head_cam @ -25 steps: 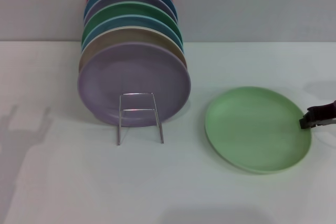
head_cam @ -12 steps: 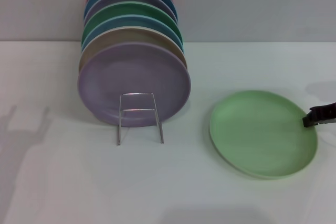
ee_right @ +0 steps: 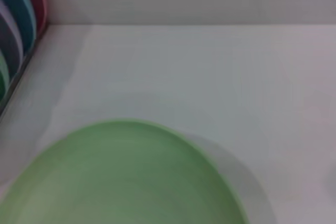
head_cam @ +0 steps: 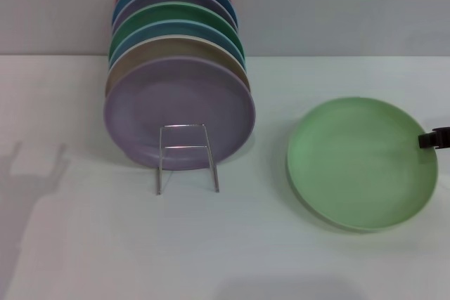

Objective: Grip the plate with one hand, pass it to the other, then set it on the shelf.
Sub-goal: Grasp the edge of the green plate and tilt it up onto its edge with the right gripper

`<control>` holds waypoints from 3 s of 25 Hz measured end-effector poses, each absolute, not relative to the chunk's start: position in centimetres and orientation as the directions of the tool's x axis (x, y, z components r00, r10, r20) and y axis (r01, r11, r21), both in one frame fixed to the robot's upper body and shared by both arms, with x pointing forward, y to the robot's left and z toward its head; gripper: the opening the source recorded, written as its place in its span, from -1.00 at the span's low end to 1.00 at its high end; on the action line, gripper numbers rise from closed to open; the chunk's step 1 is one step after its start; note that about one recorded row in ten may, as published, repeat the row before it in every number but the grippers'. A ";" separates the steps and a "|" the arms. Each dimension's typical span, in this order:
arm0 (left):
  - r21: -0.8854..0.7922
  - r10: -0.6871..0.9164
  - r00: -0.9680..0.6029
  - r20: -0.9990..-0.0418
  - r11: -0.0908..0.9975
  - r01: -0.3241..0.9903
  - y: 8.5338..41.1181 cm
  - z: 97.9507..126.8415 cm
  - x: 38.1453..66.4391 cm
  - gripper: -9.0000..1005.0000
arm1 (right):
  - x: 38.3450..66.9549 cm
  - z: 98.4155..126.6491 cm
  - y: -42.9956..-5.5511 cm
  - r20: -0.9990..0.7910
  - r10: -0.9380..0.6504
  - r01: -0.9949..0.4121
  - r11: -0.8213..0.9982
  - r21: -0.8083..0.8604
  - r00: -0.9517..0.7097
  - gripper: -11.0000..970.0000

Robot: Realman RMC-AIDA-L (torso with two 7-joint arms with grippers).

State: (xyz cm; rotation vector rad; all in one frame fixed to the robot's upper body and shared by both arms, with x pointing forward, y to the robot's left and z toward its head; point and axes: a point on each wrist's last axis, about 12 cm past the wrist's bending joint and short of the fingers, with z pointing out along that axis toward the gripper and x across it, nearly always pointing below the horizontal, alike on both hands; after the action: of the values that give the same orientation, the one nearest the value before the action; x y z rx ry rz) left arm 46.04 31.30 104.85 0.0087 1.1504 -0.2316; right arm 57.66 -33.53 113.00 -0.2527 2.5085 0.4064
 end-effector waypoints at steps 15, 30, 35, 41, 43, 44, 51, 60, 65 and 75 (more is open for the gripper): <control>-0.113 -0.180 0.391 -0.903 0.975 0.189 31.2 104.9 46.2 0.59 | 55.0 114.1 -36.4 -0.743 -0.064 -0.315 0.927 0.202 -0.666 -0.94; -0.120 -0.192 0.388 -0.902 0.972 0.200 30.8 104.9 46.1 0.59 | 54.4 112.5 -38.3 -0.868 -0.115 -0.361 0.929 0.078 -0.483 -0.94; -0.123 -0.196 0.391 -0.899 0.971 0.205 30.6 105.0 46.2 0.59 | 54.8 112.8 -38.3 -0.889 -0.108 -0.353 0.934 0.064 -0.446 -0.94; -0.129 -0.206 0.394 -0.896 0.969 0.213 30.4 105.0 46.3 0.59 | 55.6 113.2 -37.9 -0.904 -0.100 -0.326 0.944 0.045 -0.415 -0.94; -0.136 -0.215 0.393 -0.894 0.966 0.218 30.4 105.1 46.3 0.59 | 56.4 113.3 -37.3 -0.893 -0.121 -0.315 0.949 0.024 -0.434 -0.94; -0.136 -0.215 0.393 -0.894 0.966 0.218 30.4 105.1 46.3 0.59 | 56.4 113.3 -37.3 -0.893 -0.121 -0.315 0.949 0.024 -0.434 -0.94; -0.136 -0.216 0.395 -0.893 0.966 0.221 30.3 105.2 46.5 0.59 | 57.3 114.0 -35.3 -0.888 -0.220 -0.313 0.945 -0.092 -0.404 -0.94; -0.131 -0.212 0.394 -0.894 0.966 0.221 30.5 105.2 46.4 0.59 | 57.8 114.9 -32.2 -0.852 -0.419 -0.348 0.886 -0.307 -0.314 -0.94; -0.131 -0.209 0.395 -0.895 0.967 0.217 30.7 105.1 46.3 0.59 | 57.6 116.6 -31.2 -0.843 -0.484 -0.327 0.856 -0.400 -0.236 -0.94; -0.129 -0.204 0.394 -0.896 0.970 0.208 30.9 105.1 46.2 0.58 | 57.5 117.2 -28.6 -0.770 -0.615 -0.297 0.778 -0.554 -0.173 -0.94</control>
State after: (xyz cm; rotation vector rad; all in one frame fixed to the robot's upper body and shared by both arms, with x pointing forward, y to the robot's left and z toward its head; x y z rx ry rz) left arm 46.23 30.88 105.09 0.0039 1.1356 -0.2614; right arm 57.49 -28.56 117.21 -0.7112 1.7692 -0.3291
